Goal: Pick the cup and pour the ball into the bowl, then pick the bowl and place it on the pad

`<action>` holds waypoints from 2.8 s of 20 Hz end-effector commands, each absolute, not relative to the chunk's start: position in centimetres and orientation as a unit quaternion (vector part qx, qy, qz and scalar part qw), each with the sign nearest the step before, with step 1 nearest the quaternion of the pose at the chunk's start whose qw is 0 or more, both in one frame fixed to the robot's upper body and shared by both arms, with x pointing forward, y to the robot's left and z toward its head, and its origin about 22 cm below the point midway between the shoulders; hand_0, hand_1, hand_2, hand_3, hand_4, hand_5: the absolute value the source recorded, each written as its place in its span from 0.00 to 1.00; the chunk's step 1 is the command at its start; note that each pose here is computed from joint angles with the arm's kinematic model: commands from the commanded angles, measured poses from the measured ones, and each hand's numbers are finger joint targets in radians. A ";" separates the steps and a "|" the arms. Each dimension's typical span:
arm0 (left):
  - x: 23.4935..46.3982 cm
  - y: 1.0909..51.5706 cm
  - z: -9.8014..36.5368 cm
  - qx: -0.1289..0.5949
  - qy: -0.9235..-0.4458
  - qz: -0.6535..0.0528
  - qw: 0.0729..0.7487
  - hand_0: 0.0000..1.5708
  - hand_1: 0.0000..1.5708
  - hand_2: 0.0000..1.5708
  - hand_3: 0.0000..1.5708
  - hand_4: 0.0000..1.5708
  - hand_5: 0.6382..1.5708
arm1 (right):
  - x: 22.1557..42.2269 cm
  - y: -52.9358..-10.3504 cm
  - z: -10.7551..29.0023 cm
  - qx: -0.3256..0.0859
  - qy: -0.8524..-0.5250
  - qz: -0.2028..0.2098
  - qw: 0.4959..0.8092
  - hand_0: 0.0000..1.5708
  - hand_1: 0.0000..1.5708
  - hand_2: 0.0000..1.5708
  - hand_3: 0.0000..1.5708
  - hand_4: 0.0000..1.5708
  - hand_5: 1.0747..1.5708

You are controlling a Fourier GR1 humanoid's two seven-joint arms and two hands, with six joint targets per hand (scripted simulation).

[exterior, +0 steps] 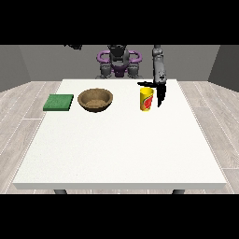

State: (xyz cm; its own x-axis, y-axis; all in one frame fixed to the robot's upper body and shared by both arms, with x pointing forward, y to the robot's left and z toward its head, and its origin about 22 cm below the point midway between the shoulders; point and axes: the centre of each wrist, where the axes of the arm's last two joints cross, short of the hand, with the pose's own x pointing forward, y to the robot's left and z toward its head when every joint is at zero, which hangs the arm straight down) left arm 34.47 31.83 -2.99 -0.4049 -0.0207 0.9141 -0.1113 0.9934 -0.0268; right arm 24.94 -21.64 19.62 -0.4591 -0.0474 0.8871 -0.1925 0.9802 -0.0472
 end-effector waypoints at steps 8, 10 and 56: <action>35.0 34.8 -3.3 0.093 -0.855 0.050 0.508 0.71 0.71 1.00 0.95 0.31 0.96 | 21.6 -24.3 22.3 0.090 -0.884 0.106 0.446 0.00 0.00 0.00 0.00 0.00 0.99; 34.2 35.4 -3.5 0.188 -0.864 0.005 0.467 0.84 0.84 1.00 1.00 0.61 0.96 | 21.9 -24.4 22.1 0.081 -0.882 0.103 0.452 0.00 0.00 0.00 0.00 0.00 0.98; 41.6 12.8 -0.1 0.570 -0.547 -0.571 0.221 0.93 0.93 1.00 1.00 0.60 0.91 | 29.1 -28.0 13.1 0.074 -0.773 0.038 0.629 0.00 0.00 0.00 0.00 0.24 0.99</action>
